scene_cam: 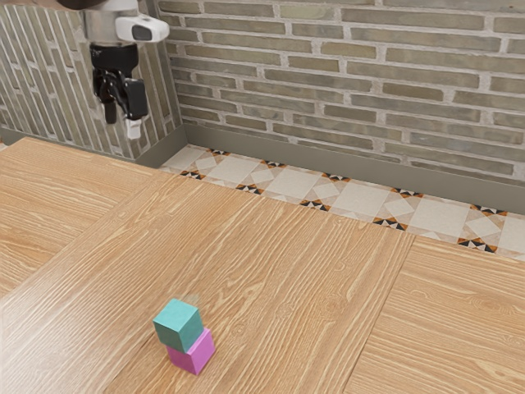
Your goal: Pick up the blue block with one arm, and put the blue block on the table with one arm
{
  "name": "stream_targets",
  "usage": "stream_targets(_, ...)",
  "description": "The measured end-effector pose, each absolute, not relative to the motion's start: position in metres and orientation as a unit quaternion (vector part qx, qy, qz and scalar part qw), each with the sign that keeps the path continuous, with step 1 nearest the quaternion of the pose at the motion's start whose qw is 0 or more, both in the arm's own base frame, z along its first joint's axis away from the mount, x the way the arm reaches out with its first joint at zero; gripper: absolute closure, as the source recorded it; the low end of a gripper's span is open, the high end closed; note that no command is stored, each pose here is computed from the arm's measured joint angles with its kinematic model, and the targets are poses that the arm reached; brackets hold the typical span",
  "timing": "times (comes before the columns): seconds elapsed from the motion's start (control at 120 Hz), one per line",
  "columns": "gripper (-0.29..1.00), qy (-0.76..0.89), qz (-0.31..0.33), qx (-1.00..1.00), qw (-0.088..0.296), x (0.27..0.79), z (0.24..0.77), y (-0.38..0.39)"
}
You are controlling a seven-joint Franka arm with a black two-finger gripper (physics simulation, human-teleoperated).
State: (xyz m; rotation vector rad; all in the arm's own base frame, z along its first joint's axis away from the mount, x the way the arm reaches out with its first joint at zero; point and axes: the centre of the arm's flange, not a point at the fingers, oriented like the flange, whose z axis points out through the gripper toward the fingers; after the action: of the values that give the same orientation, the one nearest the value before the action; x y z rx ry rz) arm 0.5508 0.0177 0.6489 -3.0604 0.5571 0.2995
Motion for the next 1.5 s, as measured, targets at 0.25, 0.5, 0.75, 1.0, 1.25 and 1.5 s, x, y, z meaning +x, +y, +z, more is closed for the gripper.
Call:
stream_targets(0.25, 0.0, 0.198, -0.034, -0.978, 0.053, 0.501, 0.761, 0.016)
stream_targets(0.5, 0.0, 0.124, 0.002, -0.99, 0.064, 0.383, 0.744, -0.065)
stream_targets(0.75, 0.0, 0.065, 0.101, -0.991, 0.053, 0.381, 0.571, -0.088)
stream_targets(1.0, 0.0, -0.017, 0.08, -0.997, 0.014, 0.381, 0.499, -0.103)
stream_targets(1.25, 0.0, -0.067, 0.041, -0.997, -0.001, 0.368, 0.405, -0.11)
stream_targets(1.5, 0.0, -0.084, 0.0, -0.996, -0.005, 0.371, 0.391, -0.113)
